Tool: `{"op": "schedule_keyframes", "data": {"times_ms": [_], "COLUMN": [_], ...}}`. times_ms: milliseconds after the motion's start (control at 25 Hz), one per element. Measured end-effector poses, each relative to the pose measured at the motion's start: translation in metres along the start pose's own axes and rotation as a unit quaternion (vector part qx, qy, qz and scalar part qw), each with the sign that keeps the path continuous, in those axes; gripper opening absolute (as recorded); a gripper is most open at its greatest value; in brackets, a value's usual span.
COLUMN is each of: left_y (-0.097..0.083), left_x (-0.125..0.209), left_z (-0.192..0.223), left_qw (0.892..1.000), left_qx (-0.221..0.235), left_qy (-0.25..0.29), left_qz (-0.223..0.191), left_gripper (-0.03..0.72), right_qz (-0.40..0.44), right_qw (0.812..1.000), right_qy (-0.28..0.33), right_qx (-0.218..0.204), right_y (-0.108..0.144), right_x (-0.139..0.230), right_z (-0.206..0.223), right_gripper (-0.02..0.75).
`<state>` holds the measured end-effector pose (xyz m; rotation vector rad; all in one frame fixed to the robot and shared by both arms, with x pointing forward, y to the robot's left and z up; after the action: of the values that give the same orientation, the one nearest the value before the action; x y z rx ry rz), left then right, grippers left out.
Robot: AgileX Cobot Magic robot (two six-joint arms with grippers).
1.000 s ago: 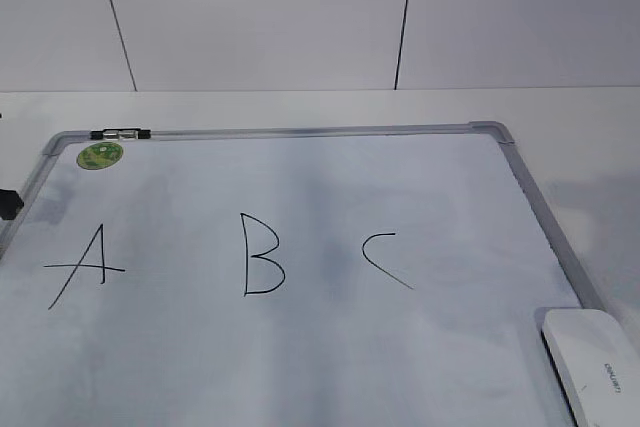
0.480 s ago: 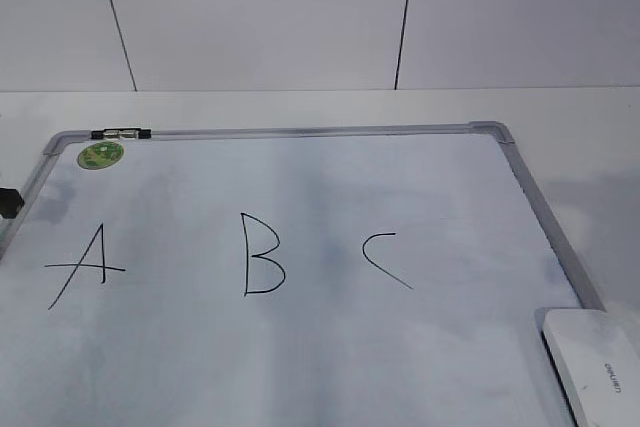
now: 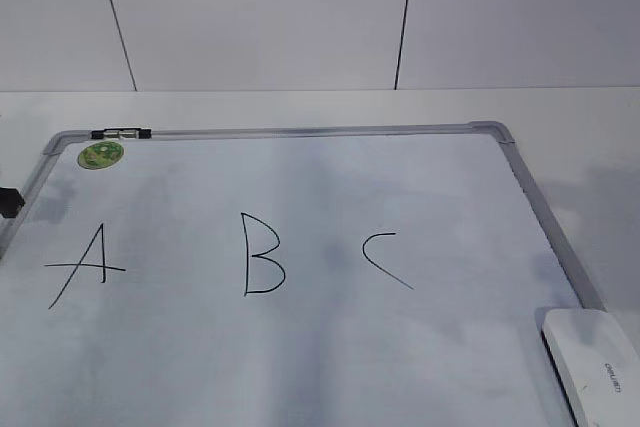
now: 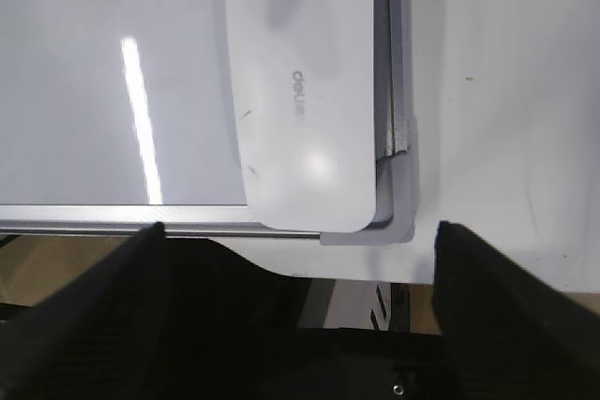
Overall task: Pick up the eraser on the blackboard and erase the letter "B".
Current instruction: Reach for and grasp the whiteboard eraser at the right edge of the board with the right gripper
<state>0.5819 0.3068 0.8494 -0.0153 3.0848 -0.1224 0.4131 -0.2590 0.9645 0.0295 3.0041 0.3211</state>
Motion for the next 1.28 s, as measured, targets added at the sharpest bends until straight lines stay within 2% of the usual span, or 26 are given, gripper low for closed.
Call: {"op": "schedule_keyframes", "data": {"times_ms": [280, 400, 520, 720, 960, 1280], "left_y": [0.000, 0.000, 0.000, 0.000, 0.000, 0.000], "left_x": [0.000, 0.000, 0.000, 0.000, -0.001, -0.001], "left_z": [0.000, 0.000, 0.000, 0.000, 0.000, 0.000], "left_qw": [1.000, 1.000, 1.000, 1.000, 1.000, 1.000], "left_qx": [0.000, 0.000, 0.001, 0.001, 0.000, 0.000], "left_qy": [-0.001, -0.001, -0.001, -0.001, -0.002, -0.002], "left_qz": [0.000, 0.000, -0.001, -0.001, -0.001, -0.001], "left_gripper": [0.031, 0.031, 0.031, 0.031, 0.032, 0.033], "right_qz": [-0.008, -0.040, -0.045, -0.035, -0.027, -0.019], "right_qw": [1.000, 0.999, 0.997, 0.994, 0.997, 0.995], "right_qy": [0.017, 0.031, 0.051, 0.065, 0.033, 0.060], "right_qx": [0.004, 0.013, 0.042, 0.079, 0.069, 0.072], "right_y": [-0.002, 0.008, 0.012, 0.004, 0.007, 0.006], "right_x": [-0.014, -0.018, -0.019, -0.023, -0.038, -0.040], "right_z": [0.019, 0.033, 0.048, 0.061, 0.070, 0.088], "right_gripper": [0.667, 0.667, 0.667, 0.661, 0.649, 0.638]}}
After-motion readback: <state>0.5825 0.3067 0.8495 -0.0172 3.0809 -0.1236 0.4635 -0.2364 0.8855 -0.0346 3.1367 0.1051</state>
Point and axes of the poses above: a point on each arm's last joint axis where the gripper is mounted, z pointing out along that axis toward the gripper, y along the wrist's bending axis when the last joint is at zero, x = y × z, the point moved 8 cm from there along z, pointing out along that axis toward the gripper, and after that the axes turned 3 degrees about -z, right-handed, at the moved point
